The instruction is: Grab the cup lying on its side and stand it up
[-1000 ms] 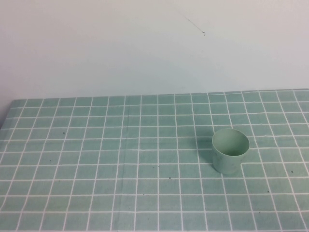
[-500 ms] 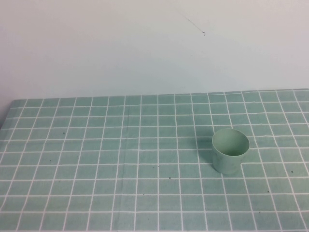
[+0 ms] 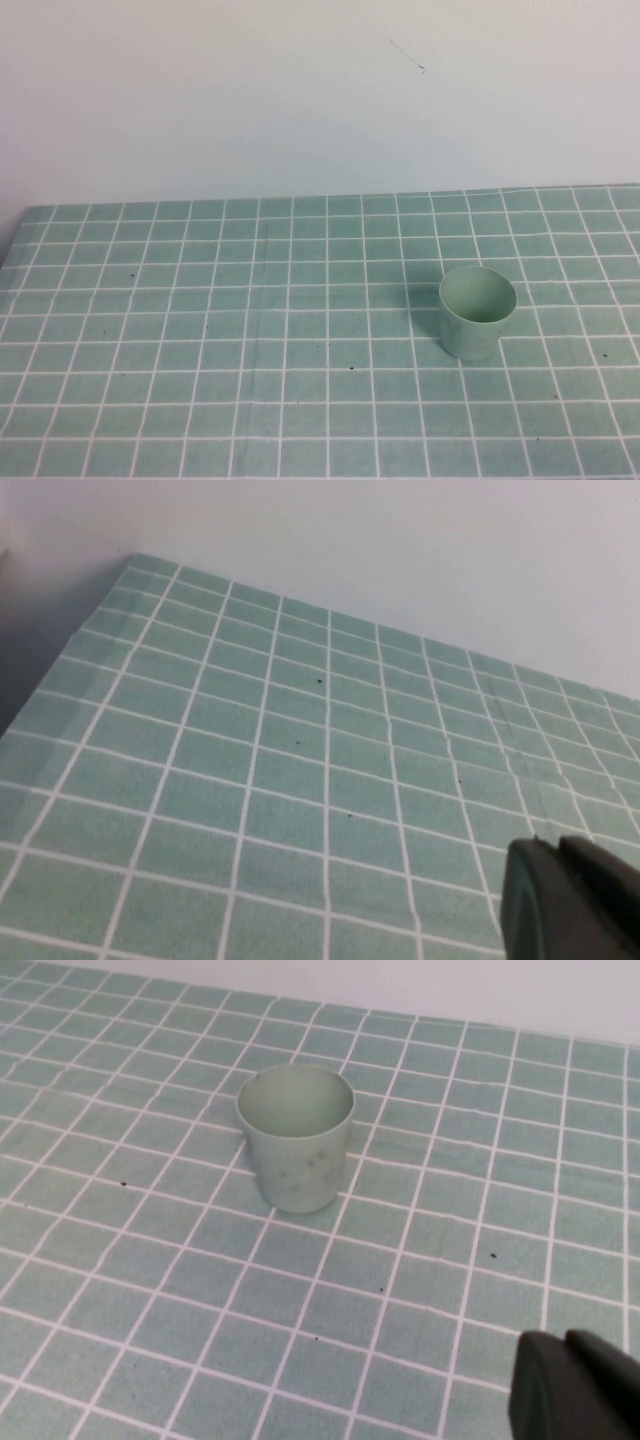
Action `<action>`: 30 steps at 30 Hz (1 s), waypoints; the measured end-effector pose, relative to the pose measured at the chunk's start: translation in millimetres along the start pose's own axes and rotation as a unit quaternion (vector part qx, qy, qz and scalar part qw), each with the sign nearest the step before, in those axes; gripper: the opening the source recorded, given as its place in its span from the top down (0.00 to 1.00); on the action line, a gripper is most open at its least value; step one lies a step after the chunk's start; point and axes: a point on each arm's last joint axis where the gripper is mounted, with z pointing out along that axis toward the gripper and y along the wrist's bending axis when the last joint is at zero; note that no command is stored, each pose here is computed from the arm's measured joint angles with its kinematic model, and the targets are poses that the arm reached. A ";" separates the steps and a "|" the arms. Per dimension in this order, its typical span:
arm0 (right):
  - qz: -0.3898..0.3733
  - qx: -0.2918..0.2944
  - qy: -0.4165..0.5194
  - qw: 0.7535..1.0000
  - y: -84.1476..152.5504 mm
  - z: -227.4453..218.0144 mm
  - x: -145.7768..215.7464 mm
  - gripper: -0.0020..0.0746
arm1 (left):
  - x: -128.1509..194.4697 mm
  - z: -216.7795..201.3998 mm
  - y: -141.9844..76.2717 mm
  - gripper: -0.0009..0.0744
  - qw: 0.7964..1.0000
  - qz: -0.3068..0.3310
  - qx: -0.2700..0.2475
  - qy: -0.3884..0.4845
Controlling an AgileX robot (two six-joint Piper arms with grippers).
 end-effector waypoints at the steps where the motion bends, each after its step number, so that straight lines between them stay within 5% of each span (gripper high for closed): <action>1: 0.000 0.000 0.000 1.000 0.0 0.0 0.0 0.98 | 0.0 0.0 0.0 0.99 1.000 0.010 0.000 0.000; 30: 0.000 0.000 0.000 1.000 0.0 0.0 0.0 0.98 | -2.9 -0.6 7.4 0.99 0.996 0.063 -0.060 -0.017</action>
